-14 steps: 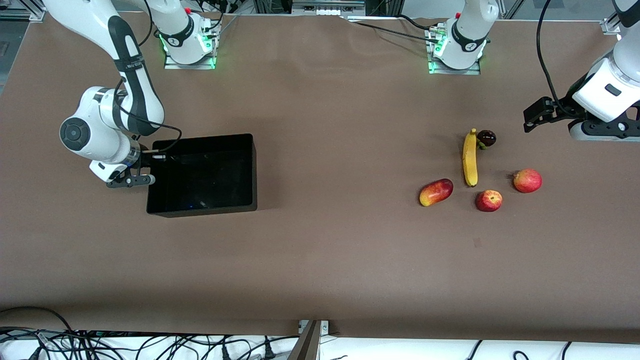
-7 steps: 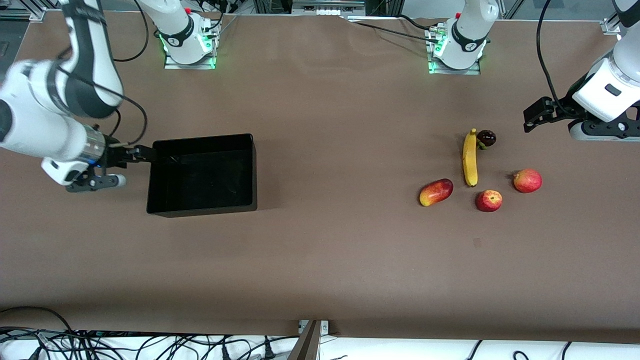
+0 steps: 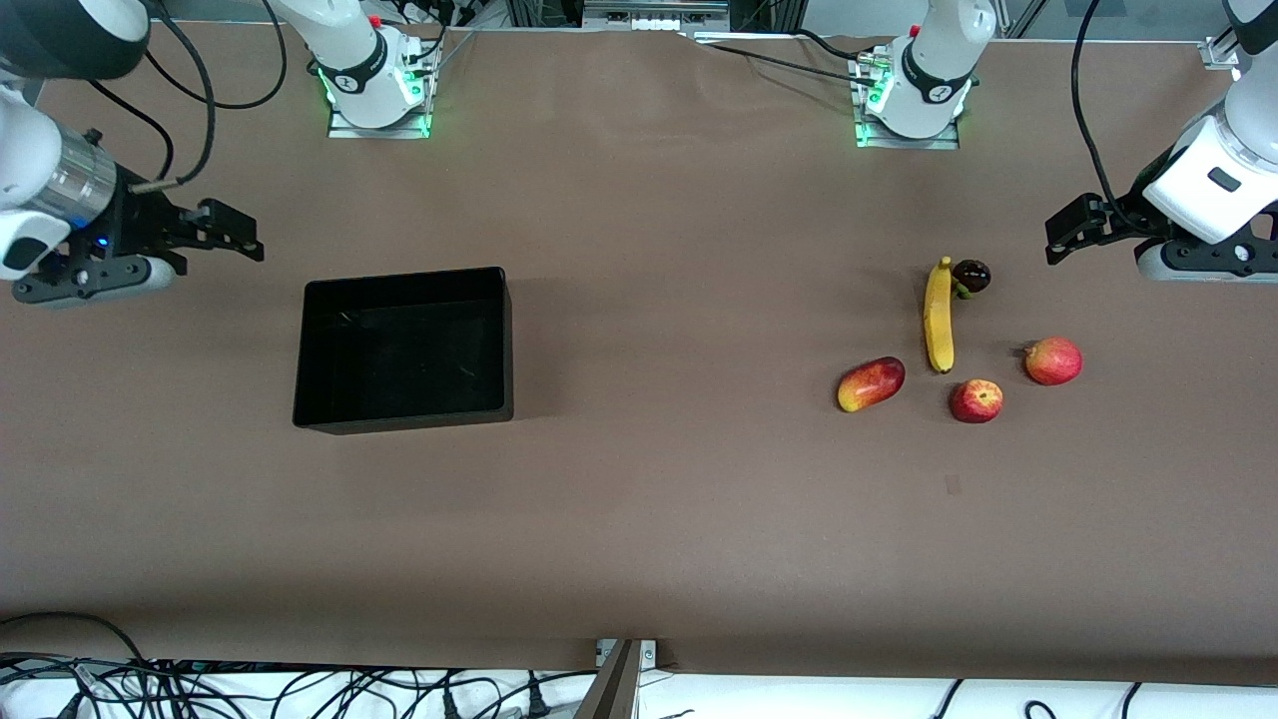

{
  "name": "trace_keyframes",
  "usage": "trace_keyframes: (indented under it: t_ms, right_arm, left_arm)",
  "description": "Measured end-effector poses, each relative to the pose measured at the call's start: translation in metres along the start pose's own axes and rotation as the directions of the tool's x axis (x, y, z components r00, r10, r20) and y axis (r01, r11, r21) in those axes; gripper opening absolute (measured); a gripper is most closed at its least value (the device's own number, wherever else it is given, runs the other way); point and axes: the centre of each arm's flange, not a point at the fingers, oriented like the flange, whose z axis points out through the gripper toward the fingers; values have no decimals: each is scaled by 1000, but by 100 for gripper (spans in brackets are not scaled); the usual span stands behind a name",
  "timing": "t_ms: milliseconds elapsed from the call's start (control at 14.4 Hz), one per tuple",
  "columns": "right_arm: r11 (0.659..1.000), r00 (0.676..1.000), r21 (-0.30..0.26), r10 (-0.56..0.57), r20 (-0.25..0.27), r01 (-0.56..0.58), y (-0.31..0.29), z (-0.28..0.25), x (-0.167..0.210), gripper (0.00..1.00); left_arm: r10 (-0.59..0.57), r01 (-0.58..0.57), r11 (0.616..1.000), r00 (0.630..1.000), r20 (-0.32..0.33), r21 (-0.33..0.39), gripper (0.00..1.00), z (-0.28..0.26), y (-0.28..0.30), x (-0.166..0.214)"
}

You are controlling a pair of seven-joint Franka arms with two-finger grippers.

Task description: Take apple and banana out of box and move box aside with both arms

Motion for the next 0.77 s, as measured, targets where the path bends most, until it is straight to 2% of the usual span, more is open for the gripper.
trace_keyframes:
  t_ms: [139, 487, 765]
  right_arm:
    - [1000, 1000, -16, -26, 11, 26, -10, -5, -6, 100]
    - [997, 999, -57, -51, -6, 51, -19, -23, -18, 100]
    - [997, 998, -64, -54, -12, 53, -19, -27, -21, 100]
  left_arm:
    - [0, 0, 1000, 1000, 1, 0, 100, 0, 0, 0]
    - [2, -2, 1000, 1000, 6, 0, 100, 1, 1, -1]
    - [2, -2, 1000, 1000, 6, 0, 100, 0, 1, -1]
